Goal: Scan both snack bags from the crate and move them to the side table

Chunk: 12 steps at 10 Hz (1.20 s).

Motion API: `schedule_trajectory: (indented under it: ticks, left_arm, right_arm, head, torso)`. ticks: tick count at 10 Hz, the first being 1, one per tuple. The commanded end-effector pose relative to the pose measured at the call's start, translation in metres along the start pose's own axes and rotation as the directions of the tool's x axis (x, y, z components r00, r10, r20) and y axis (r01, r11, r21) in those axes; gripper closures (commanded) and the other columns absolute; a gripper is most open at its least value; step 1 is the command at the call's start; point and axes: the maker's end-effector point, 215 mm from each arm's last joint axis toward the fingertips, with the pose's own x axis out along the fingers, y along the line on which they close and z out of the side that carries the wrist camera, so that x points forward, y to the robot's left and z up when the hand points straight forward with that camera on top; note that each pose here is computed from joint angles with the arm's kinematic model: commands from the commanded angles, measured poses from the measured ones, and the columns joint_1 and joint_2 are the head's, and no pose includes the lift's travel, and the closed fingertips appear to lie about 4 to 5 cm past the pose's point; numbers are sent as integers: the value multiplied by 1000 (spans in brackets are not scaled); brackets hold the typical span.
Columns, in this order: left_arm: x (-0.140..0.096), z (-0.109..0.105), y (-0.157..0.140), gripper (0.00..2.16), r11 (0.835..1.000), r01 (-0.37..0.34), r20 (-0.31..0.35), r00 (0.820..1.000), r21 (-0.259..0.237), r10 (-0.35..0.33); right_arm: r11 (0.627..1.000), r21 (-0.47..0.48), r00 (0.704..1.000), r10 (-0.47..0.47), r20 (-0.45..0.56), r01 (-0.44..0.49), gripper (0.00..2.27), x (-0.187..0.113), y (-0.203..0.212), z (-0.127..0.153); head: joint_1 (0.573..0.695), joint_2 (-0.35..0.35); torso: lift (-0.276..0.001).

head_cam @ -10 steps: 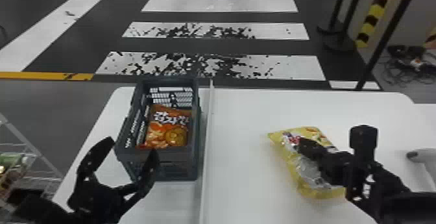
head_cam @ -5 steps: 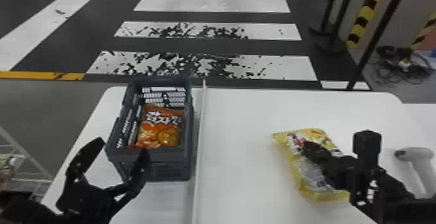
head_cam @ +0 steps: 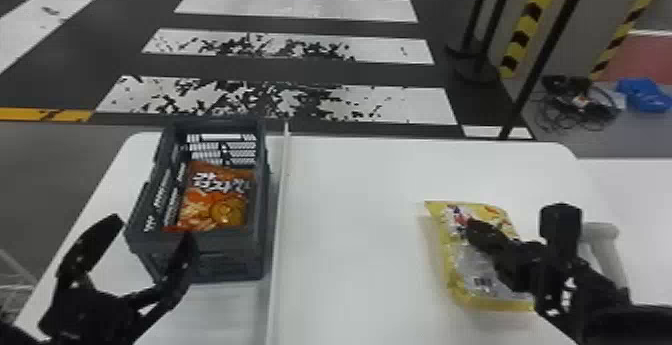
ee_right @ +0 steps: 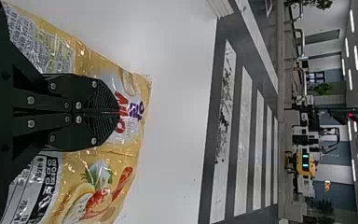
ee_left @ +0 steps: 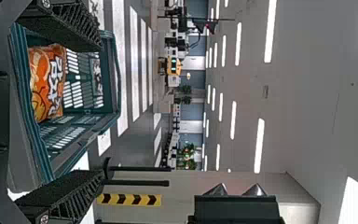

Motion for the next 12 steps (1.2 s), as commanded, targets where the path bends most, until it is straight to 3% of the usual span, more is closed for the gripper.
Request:
schedule_trajectory:
  ticks: [1,4,6,9,12]
  left_arm:
    - [0,0,-1,63,1000,1,0,1000,-1,-1]
    - [0,0,-1,63,1000,0,0,1000,-2,0]
    - [0,0,-1,63,1000,-1,0,1000,-4,1]
    - [-1,-2,0,63,1000,-2,-4,1000,-4,2]
    - [0,-6,0,63,1000,4,-8,1000,-21,-4]
  right_arm:
    - [1000,-1,1000,-10,-4,10,1980,-3,-8,-2]
    - [1000,3,1000,22,18,-22,1983,-7,7,8]
    - [996,0,996,89,26,-89,1980,-20,48,20]
    - [988,17,988,151,-18,-151,1980,-44,89,-1]
    - [986,35,984,167,-56,-165,1980,-57,99,-29]
  head:
    - [695,-54]
    - [695,-67]
    - [695,-53]
    - [695,16]
    - [695,38]
  torso:
    - [-99]
    - [-99]
    - [-99]
    - [-99]
    - [-99]
